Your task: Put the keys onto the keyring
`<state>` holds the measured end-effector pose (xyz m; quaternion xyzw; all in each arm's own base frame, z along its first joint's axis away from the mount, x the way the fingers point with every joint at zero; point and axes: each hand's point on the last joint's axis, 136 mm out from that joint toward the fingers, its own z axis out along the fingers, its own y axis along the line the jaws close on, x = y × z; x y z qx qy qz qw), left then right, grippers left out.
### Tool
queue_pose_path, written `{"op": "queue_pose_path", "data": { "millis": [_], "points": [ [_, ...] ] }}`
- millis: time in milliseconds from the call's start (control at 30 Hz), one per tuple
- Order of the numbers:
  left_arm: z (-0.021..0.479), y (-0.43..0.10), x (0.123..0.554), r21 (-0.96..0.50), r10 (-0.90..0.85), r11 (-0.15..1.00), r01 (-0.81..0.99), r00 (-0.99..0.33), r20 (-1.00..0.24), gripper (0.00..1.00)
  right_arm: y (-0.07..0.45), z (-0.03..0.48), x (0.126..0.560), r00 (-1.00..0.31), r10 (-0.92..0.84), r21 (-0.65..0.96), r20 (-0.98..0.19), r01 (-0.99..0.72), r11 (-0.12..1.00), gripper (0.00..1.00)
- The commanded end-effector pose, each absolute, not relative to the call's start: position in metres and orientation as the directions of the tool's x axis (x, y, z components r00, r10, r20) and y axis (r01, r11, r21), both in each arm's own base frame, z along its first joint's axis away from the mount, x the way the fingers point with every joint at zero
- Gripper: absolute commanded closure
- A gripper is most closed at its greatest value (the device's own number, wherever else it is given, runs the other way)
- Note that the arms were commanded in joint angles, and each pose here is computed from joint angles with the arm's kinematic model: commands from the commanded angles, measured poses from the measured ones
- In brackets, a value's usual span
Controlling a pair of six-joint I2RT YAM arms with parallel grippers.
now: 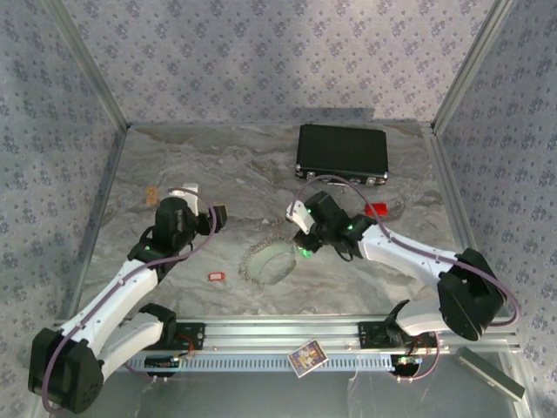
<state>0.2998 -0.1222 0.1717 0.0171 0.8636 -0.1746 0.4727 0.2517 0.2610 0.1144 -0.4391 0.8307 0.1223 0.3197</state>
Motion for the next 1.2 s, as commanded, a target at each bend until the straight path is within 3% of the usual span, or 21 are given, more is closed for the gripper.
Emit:
{"op": "queue_pose_path", "data": {
  "millis": [0, 367, 667, 1167],
  "points": [
    [0.172, -0.134, 0.298, -0.353, -0.161, 0.913, 0.202, -0.619, -0.769, 0.20, 0.294, 0.118, 0.222, -0.524, -0.514, 0.135, -0.679, -0.777, 0.614, 0.66],
    [0.162, -0.126, 0.303, -0.370, -0.219, 0.922, 0.116, -0.631, -0.744, 0.20, 0.348, 0.083, 0.154, -0.604, -0.592, 0.202, -0.533, -0.770, 0.605, 0.66],
    [0.167, -0.118, 0.299, -0.367, -0.240, 0.926, 0.091, -0.607, -0.757, 0.20, 0.350, 0.038, 0.142, -0.417, -0.812, -0.034, -0.408, -0.882, 0.470, 0.64],
    [0.180, -0.108, 0.288, -0.380, -0.274, 0.922, 0.079, -0.562, -0.781, 0.20, 0.359, 0.019, 0.141, -0.257, -0.877, -0.097, -0.406, -0.942, 0.321, 0.65]
  ]
}}
